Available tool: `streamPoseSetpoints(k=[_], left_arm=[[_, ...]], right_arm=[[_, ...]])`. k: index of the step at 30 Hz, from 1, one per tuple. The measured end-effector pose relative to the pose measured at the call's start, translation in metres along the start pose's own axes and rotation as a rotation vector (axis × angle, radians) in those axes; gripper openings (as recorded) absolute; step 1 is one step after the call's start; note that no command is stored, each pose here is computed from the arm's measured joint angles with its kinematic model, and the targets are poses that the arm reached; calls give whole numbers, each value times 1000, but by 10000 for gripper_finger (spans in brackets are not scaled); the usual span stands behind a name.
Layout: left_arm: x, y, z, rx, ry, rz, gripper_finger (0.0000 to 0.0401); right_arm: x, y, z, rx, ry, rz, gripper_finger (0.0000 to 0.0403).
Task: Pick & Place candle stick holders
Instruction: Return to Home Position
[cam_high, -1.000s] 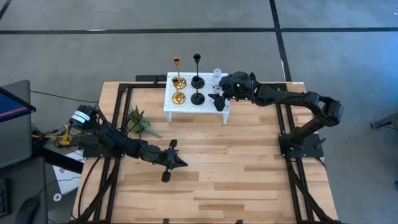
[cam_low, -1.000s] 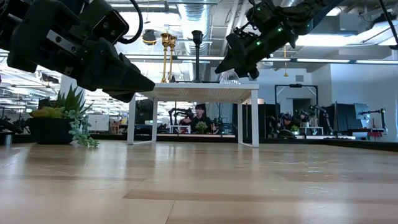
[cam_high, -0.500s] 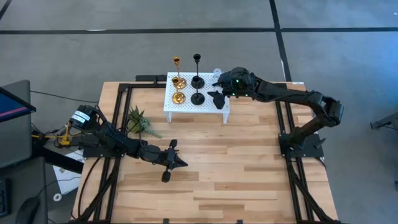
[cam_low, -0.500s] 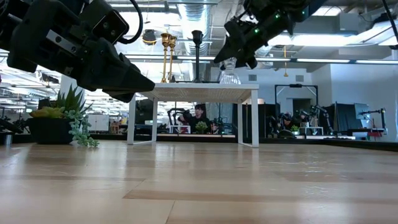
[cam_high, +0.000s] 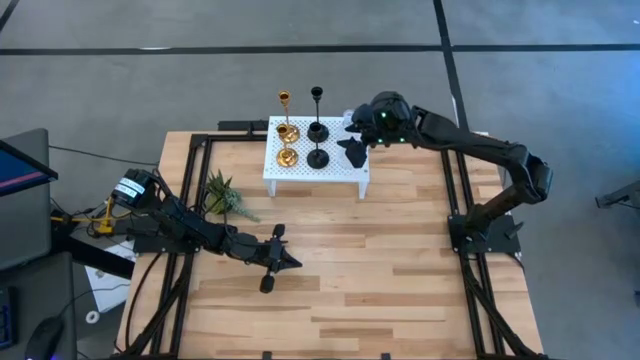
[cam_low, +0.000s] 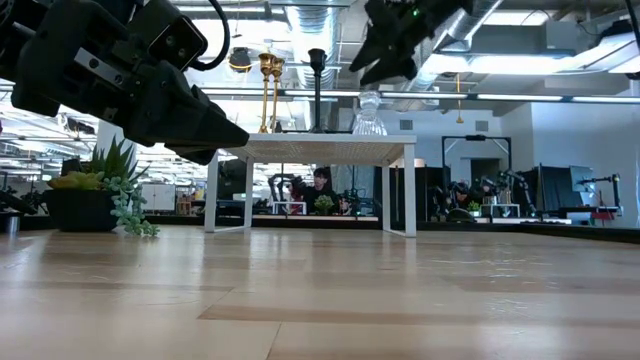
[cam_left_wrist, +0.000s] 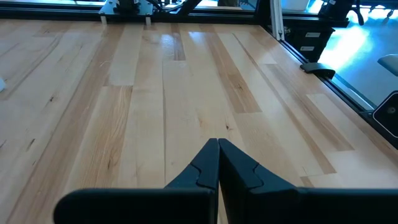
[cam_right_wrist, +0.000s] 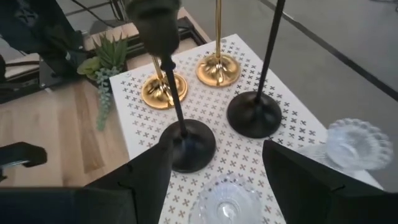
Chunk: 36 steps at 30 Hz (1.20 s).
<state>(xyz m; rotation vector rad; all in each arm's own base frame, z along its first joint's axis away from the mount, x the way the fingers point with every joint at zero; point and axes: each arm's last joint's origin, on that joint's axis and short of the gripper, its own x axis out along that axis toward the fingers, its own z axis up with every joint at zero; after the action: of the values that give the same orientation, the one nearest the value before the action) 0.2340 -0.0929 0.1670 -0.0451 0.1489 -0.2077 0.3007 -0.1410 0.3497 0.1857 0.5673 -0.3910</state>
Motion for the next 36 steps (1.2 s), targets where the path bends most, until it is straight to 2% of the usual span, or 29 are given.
streamPoseSetpoints(k=[10,15,19,22,24,28,32,36], left_arm=[[0,-1,0,-5,0,-2,4],[-1,-5,0,-4,1,-19,4],[-1,-7,-1,0,2,-29,4],[-2,-8,-1,1,2,-34,4],[-2,-10,-1,2,2,-39,4],[-2,-12,-1,4,3,-49,4],[-3,-14,-1,5,4,-57,4],[-3,-15,-1,5,3,-58,4]], right_arm=[[-42,20,28,-53,84,39,234],[-50,39,23,-170,94,97,190],[-50,55,9,-277,116,149,115],[-51,62,-2,-321,100,173,43],[-51,64,-10,-339,80,181,12],[-50,62,-32,-328,29,183,17],[-51,57,-64,-323,-19,187,3],[-57,52,-96,-302,-79,236,5]])
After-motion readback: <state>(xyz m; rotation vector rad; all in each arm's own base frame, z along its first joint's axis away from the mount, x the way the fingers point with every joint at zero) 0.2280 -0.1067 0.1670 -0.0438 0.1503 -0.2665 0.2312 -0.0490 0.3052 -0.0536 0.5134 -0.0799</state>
